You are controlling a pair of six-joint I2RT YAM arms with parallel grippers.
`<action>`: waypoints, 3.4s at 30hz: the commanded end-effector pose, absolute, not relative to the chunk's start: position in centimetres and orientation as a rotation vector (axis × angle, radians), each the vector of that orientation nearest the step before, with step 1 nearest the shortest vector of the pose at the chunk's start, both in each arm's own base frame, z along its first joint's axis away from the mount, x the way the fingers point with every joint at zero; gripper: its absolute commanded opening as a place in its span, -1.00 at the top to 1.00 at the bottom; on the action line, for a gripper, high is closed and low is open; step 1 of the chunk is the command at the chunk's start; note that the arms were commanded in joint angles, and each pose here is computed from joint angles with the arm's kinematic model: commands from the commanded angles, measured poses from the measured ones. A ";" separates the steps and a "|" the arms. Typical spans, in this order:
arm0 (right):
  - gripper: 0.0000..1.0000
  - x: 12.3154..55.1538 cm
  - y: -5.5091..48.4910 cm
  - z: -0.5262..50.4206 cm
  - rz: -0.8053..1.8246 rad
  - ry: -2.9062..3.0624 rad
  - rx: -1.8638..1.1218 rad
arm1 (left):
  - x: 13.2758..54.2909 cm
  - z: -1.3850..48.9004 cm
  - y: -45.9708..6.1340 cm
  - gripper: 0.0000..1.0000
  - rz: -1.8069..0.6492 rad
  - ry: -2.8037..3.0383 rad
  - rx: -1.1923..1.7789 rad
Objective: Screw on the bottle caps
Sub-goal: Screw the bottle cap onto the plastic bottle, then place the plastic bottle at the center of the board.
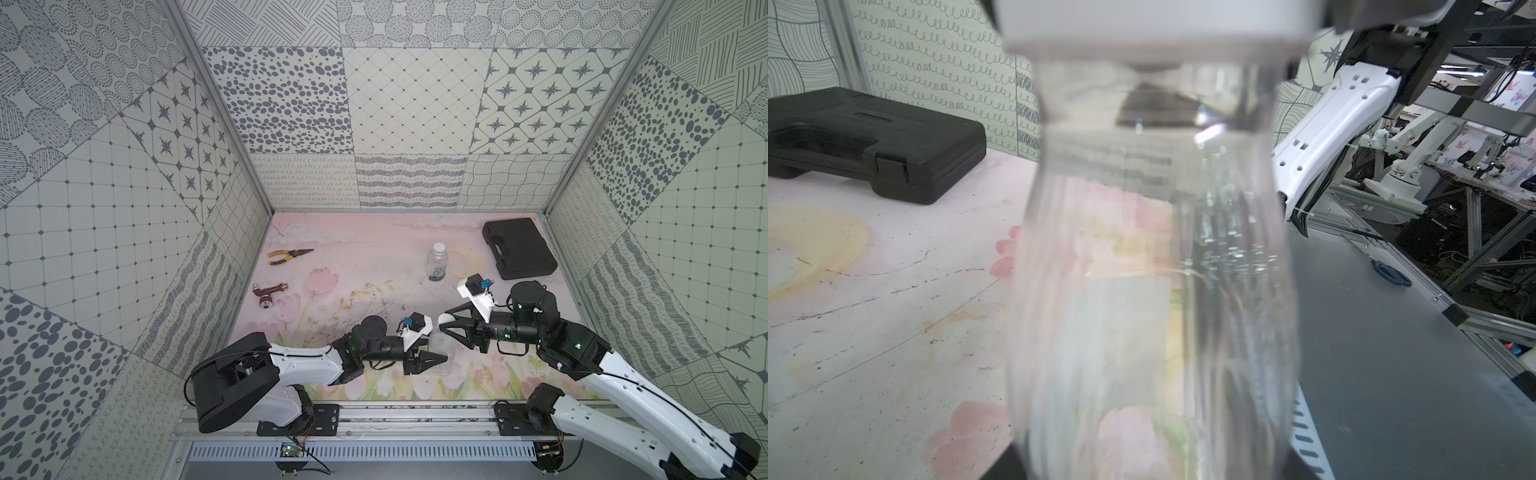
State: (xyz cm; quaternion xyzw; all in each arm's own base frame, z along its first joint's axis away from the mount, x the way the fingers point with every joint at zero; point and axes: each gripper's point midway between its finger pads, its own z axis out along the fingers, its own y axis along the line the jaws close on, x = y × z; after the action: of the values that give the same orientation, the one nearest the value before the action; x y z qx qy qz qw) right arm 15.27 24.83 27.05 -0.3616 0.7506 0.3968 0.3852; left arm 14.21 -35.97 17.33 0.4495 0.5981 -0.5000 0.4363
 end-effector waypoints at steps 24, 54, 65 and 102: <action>0.82 19.2 24.7 25.6 0.833 2.018 -0.612 | 19.1 17.8 -35.6 0.11 -1.005 1.522 0.931; 0.24 20.0 25.6 24.0 0.935 2.038 -0.619 | 17.9 18.3 -36.1 -0.06 -1.074 1.521 0.970; 0.55 21.6 24.8 24.9 0.796 2.000 -0.618 | 21.5 18.2 -32.9 -1.00 -0.914 1.642 0.730; 0.49 38.5 31.5 23.1 0.504 1.772 -0.571 | 25.3 21.2 -14.9 -1.00 -0.247 1.772 0.111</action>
State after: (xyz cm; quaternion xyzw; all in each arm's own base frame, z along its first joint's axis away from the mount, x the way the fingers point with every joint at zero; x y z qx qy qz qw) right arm 37.44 31.03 20.98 -0.2501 0.7773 0.2107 0.5374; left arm 24.98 -16.36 21.51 0.0692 0.7684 -0.1397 0.6207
